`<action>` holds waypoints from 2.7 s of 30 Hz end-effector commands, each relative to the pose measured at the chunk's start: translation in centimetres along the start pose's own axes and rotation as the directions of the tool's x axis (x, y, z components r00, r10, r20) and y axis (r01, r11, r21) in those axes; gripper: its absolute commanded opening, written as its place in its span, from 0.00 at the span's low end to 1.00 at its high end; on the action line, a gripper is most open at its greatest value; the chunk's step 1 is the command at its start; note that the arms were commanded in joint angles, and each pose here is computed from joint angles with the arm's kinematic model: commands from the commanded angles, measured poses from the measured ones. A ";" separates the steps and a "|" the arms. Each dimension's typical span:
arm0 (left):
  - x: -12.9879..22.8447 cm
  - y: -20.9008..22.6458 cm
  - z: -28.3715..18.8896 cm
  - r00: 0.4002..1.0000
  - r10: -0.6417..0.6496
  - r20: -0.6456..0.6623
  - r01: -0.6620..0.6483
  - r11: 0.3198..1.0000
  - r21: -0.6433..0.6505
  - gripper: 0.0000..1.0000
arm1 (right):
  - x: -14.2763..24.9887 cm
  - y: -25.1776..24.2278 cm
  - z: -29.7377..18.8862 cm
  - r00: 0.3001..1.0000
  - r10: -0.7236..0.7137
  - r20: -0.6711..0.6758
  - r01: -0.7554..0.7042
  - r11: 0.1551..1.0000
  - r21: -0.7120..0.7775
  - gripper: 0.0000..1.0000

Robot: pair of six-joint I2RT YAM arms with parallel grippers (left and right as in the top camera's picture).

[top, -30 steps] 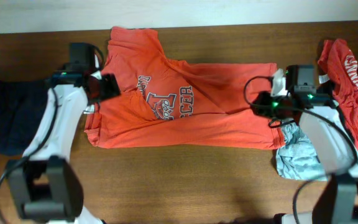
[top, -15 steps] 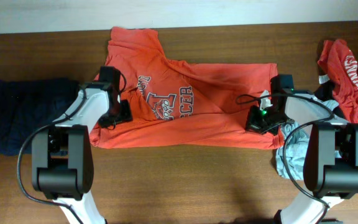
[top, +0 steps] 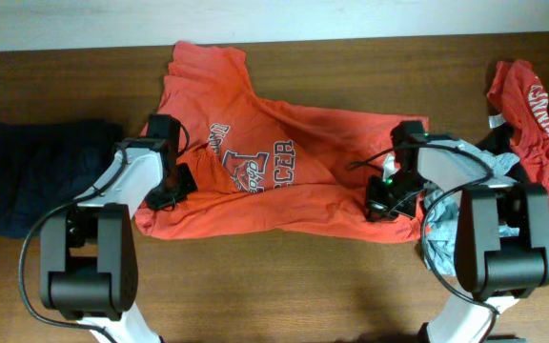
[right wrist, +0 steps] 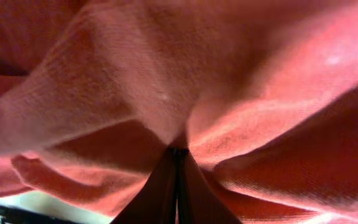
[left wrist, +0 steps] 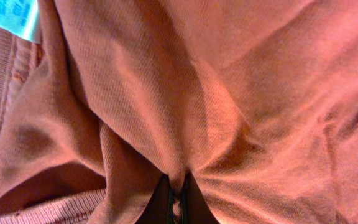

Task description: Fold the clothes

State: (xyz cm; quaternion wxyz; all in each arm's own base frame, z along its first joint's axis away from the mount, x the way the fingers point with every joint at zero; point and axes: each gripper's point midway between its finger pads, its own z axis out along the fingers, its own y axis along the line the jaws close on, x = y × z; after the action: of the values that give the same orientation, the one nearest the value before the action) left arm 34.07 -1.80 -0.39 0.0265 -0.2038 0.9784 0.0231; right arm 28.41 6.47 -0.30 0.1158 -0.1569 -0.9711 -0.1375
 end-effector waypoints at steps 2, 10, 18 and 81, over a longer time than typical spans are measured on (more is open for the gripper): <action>7.7 3.7 3.4 0.947 -0.122 -0.296 0.090 0.989 -0.118 0.01 | 3.2 -2.0 2.9 0.991 0.026 -0.130 -0.008 0.991 0.132 0.04; 7.0 8.9 3.2 0.919 -0.239 -0.313 0.182 0.963 -0.200 0.01 | 2.2 -7.5 1.3 0.983 0.183 0.011 -0.170 0.887 0.429 0.04; 5.8 10.5 3.2 0.932 -0.209 -0.296 0.164 0.972 -0.169 0.00 | 0.6 -6.3 0.1 0.995 0.079 0.058 -0.094 0.935 0.342 0.05; -11.3 -3.8 -2.3 0.902 0.230 0.365 -0.312 0.932 0.185 0.53 | -14.5 1.1 -15.2 0.733 -0.094 0.673 0.193 0.979 -0.073 0.17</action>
State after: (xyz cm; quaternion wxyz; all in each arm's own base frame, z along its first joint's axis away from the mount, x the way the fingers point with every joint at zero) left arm 44.38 -1.26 0.80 0.2015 -0.0538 0.9764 -0.0561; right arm 44.15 -2.14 7.67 -0.2366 -0.1486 -0.9539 -0.1096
